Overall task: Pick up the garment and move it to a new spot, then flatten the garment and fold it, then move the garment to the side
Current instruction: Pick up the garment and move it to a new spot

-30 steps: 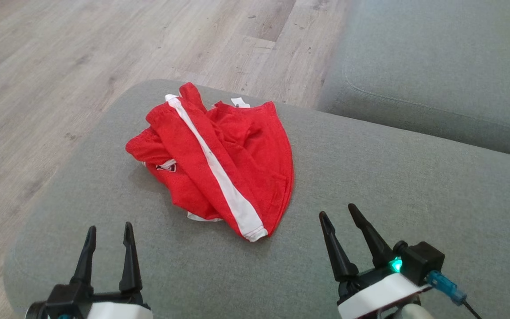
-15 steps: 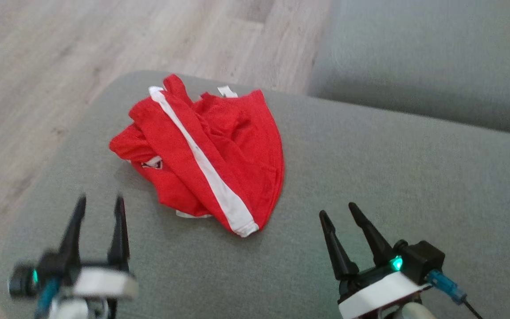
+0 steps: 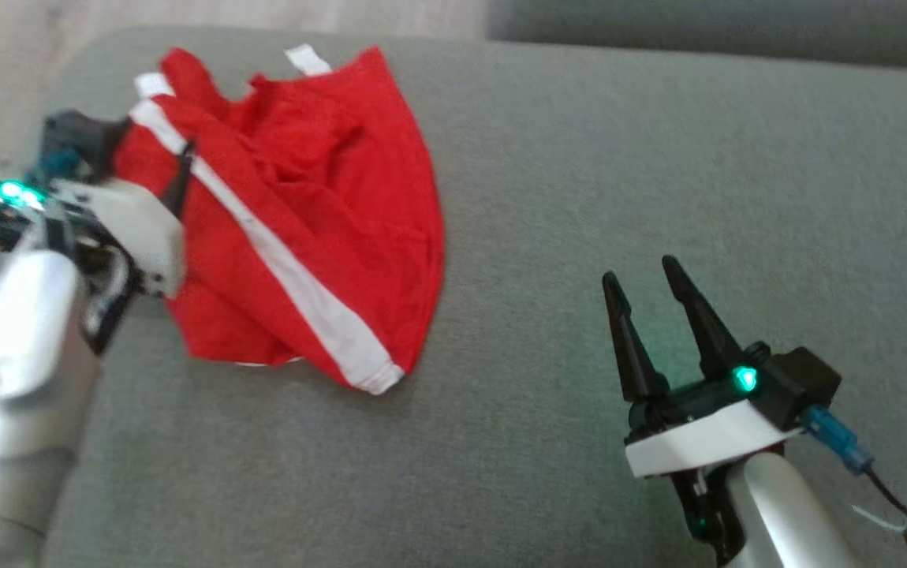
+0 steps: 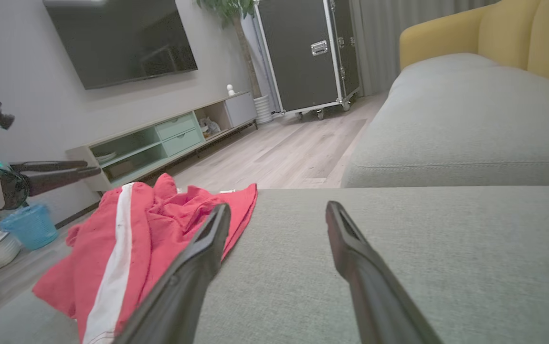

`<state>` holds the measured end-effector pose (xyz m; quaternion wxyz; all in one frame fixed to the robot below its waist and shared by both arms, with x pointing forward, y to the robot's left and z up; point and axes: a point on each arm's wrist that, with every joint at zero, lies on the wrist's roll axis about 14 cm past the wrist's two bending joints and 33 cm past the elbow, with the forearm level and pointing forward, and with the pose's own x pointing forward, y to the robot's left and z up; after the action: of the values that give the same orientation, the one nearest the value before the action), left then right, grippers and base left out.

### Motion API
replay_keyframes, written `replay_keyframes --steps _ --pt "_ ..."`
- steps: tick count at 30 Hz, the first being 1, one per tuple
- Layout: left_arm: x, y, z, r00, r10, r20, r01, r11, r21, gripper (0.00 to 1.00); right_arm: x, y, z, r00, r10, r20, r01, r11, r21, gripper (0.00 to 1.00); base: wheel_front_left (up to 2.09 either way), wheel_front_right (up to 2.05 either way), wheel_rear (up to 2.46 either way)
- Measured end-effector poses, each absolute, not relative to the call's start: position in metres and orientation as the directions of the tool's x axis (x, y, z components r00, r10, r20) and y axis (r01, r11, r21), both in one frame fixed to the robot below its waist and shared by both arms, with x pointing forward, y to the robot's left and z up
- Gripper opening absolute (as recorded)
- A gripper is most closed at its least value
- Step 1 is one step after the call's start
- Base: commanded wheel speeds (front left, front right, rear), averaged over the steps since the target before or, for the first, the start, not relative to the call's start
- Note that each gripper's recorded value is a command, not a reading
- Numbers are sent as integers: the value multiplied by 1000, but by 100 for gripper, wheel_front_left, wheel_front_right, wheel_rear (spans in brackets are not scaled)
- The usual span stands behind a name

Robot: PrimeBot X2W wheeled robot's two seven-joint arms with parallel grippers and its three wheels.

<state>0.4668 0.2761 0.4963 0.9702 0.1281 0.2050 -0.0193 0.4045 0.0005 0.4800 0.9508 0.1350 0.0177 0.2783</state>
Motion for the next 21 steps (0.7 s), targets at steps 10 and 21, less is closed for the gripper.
replay_keyframes --steps 10,21 --pt "494 289 434 765 75 -639 151 945 292 100 425 -33 468 894 447 22 -435 858 273 100 0 0 0" --pt "486 289 396 688 87 -721 162 949 270 0 430 -51 468 917 399 24 -391 883 259 100 0 0 0"
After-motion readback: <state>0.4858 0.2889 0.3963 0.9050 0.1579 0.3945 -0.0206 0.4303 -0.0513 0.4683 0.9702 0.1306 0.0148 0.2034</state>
